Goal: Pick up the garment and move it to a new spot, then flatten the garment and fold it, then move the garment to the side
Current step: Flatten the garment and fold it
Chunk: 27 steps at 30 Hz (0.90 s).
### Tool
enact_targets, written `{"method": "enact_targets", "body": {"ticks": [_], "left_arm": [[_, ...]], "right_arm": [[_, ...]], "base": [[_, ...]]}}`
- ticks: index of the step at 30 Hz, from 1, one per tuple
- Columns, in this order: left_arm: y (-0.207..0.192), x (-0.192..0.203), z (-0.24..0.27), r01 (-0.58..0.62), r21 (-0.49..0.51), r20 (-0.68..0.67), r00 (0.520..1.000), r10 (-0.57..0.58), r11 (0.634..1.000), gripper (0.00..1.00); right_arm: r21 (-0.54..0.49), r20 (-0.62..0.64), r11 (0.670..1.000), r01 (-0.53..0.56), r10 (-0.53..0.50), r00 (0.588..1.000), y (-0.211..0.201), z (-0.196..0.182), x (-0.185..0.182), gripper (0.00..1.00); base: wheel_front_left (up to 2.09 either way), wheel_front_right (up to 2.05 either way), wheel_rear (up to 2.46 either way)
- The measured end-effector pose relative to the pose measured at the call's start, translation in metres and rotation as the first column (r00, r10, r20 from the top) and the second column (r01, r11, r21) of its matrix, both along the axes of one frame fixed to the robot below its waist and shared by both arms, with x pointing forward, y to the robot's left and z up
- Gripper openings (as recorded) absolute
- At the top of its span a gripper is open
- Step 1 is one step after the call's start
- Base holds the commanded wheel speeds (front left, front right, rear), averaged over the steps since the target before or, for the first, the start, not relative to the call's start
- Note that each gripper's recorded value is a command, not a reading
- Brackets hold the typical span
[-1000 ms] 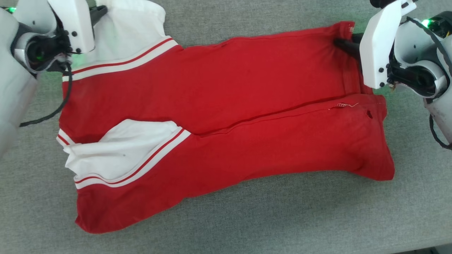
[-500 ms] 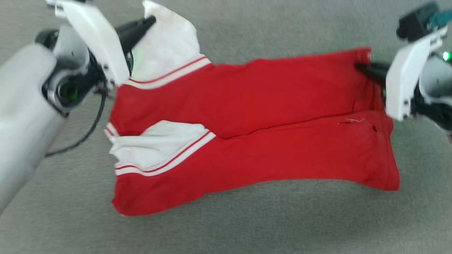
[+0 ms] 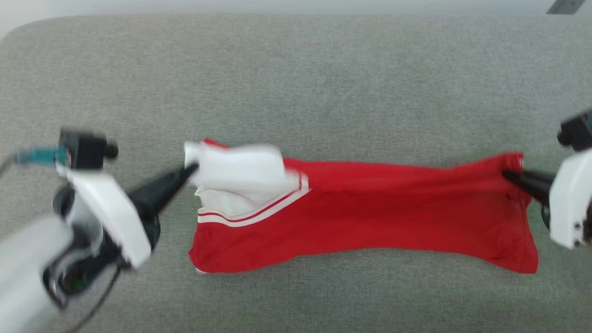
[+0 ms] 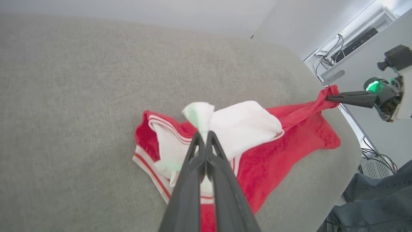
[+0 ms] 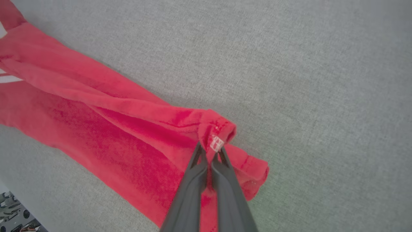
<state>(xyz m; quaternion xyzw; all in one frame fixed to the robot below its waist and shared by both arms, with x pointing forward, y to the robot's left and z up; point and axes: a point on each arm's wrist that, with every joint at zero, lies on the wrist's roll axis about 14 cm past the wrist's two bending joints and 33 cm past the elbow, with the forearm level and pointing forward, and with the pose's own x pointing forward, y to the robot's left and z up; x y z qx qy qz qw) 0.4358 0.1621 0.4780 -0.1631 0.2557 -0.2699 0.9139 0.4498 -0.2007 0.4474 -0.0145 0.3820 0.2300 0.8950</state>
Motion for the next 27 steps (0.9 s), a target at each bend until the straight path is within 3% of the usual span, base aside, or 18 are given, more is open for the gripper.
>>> {"method": "enact_targets", "body": {"ticks": [9,21,22,23,24,26,27], "left_arm": [[-0.008,-0.059,-0.046,-0.043,-0.054,-0.155,0.987,0.034,0.998,0.00],[-0.011,-0.050,-0.096,-0.113,-0.032,-0.232,0.967,0.102,0.993,0.00],[-0.011,-0.050,-0.098,-0.111,-0.026,-0.228,0.968,0.103,0.993,0.00],[-0.012,-0.049,-0.098,-0.113,-0.028,-0.220,0.970,0.104,0.993,0.19],[-0.013,-0.048,-0.097,-0.118,-0.033,-0.212,0.971,0.108,0.992,0.29],[-0.014,-0.047,-0.094,-0.122,-0.035,-0.184,0.976,0.114,0.992,0.50],[-0.013,-0.046,-0.093,-0.125,-0.030,-0.169,0.978,0.118,0.992,0.67]], "right_arm": [[-0.008,-0.080,1.000,0.016,-0.016,0.997,-0.004,-0.026,-0.032,0.00],[-0.005,-0.145,0.999,0.051,-0.051,0.988,0.008,-0.056,-0.037,0.02],[0.000,-0.144,0.998,0.055,-0.054,0.988,0.009,-0.056,-0.037,0.25],[0.009,-0.139,0.998,0.061,-0.059,0.989,0.010,-0.055,-0.036,0.64],[0.020,-0.131,0.997,0.069,-0.066,0.989,0.010,-0.053,-0.034,1.00],[0.034,-0.118,0.996,0.080,-0.075,0.990,0.009,-0.047,-0.032,1.00],[0.039,-0.107,0.995,0.088,-0.084,0.991,0.007,-0.044,-0.030,1.00]], "base": [[0.00,0.00,0.00],[0.00,0.00,0.00],[0.00,0.00,0.00],[0.00,0.00,0.00],[0.00,0.00,0.00],[0.00,0.00,0.00],[0.00,0.00,0.00]]}}
